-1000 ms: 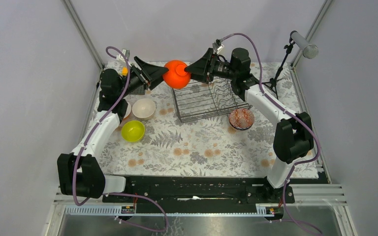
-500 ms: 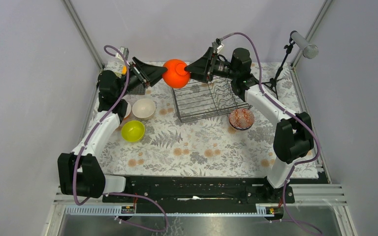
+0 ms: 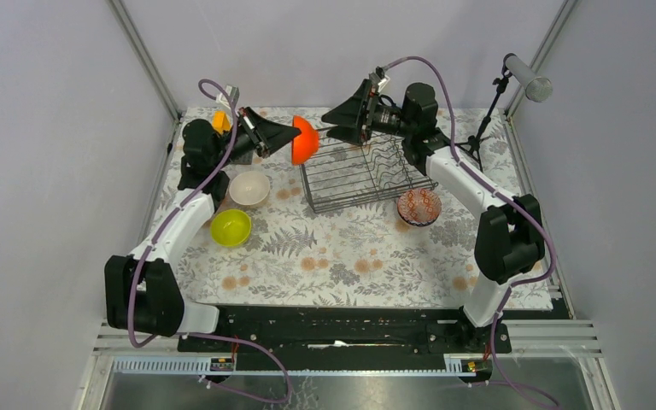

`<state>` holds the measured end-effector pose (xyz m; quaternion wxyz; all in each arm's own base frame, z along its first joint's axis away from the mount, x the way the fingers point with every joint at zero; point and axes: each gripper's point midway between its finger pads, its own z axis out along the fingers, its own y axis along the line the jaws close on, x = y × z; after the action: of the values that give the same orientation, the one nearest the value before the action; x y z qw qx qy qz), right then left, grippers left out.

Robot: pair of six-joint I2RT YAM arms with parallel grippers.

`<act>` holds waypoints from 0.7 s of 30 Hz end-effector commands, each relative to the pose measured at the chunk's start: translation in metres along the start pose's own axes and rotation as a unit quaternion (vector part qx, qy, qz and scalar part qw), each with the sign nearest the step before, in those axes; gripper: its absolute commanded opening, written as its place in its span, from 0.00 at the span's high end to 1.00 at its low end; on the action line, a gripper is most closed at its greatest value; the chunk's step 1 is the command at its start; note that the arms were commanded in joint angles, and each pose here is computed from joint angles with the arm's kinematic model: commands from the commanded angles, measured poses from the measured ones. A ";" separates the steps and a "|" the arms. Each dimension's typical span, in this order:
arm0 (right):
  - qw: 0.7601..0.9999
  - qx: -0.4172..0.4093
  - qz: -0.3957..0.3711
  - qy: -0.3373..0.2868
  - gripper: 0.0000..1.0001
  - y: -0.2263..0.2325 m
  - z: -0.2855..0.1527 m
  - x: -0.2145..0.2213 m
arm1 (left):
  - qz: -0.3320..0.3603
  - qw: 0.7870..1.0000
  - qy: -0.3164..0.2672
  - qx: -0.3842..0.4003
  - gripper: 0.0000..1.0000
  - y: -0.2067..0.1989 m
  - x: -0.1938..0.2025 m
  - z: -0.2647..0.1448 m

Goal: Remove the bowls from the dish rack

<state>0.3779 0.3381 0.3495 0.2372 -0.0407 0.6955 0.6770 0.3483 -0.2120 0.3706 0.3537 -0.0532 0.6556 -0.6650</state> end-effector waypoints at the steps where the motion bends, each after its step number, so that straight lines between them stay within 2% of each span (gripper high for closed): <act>1: 0.999 0.008 -0.032 -0.002 0.00 0.002 -0.002 0.000 | 0.056 0.998 -0.007 -0.038 1.00 0.004 -0.010 -0.001; 5: 0.994 0.086 -0.061 -0.014 0.00 -0.024 -0.008 -0.003 | 0.067 0.979 -0.011 -0.194 1.00 0.059 -0.009 -0.021; 8: 0.985 0.152 -0.078 -0.010 0.00 -0.045 -0.017 0.000 | 0.078 0.938 -0.017 -0.337 1.00 0.105 -0.007 -0.055; 10: 0.978 0.190 -0.088 -0.006 0.00 -0.057 -0.024 0.002 | 0.091 0.911 -0.020 -0.403 1.00 0.122 -0.006 -0.078; 15: 0.952 0.279 -0.125 -0.002 0.00 -0.080 -0.042 0.010 | 0.111 0.856 -0.034 -0.504 1.00 0.147 -0.003 -0.123; 21: 0.934 0.323 -0.152 -0.015 0.00 -0.086 -0.055 0.015 | 0.109 0.798 -0.084 -0.587 1.00 0.169 -0.002 -0.166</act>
<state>0.3897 0.2965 0.2378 0.2894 -0.0333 0.8612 0.4166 0.3383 -0.0936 0.1998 0.3433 -0.1995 0.8965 -0.1967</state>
